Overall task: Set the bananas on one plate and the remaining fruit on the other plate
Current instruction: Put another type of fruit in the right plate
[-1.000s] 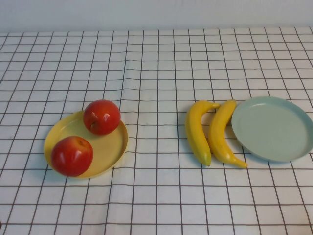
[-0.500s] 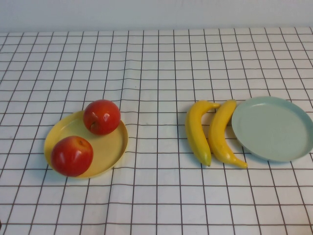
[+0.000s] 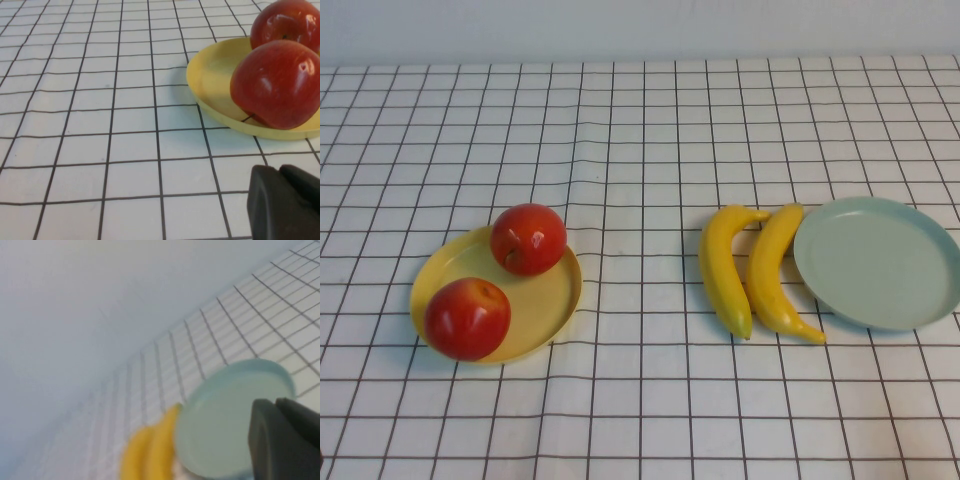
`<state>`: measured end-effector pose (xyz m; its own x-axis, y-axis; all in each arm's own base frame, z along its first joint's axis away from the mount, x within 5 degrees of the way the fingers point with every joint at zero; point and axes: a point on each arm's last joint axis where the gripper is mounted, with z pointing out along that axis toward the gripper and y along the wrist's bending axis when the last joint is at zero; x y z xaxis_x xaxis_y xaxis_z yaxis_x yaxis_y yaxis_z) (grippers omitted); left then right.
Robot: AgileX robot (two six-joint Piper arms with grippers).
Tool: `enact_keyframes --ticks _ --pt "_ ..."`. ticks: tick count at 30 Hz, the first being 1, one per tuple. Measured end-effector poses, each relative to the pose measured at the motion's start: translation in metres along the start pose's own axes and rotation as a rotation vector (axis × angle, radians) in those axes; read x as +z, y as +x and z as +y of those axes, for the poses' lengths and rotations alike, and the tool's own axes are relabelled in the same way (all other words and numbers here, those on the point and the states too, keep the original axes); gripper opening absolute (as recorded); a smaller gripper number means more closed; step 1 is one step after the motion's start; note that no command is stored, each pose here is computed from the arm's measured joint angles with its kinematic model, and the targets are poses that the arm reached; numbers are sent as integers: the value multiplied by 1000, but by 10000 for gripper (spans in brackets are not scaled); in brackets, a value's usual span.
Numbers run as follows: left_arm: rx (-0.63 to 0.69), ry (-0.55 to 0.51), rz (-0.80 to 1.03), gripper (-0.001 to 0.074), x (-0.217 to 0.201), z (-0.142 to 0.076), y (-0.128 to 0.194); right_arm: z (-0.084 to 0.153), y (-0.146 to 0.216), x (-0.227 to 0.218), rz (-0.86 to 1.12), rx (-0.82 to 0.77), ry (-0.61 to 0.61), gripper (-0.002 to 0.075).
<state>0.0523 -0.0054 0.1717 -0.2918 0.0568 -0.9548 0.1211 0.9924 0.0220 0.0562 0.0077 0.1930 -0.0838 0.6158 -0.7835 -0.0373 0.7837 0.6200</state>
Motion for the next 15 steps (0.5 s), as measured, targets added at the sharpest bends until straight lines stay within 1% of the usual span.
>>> enact_keyframes --ticks 1,3,5,7,10,13,15 --pt "0 0 0 -4 0 0 0 1 -4 0 -39 139 -17 -15" --pt "0 0 0 -3 0 0 0 1 -11 -1 -113 351 -31 -15" --pt "0 0 0 -3 0 0 0 -1 -16 -1 -178 436 -24 -15" --pt "0 0 0 -3 0 0 0 -3 -19 -2 -219 486 -16 -15" --pt "1 0 0 -3 0 0 0 -4 -20 -2 -233 517 -13 -15" --pt "1 0 0 -3 0 0 0 -3 -18 -2 -201 521 -22 -15" --pt "0 0 0 -3 0 0 0 -1 -15 -1 -168 493 -29 -15"
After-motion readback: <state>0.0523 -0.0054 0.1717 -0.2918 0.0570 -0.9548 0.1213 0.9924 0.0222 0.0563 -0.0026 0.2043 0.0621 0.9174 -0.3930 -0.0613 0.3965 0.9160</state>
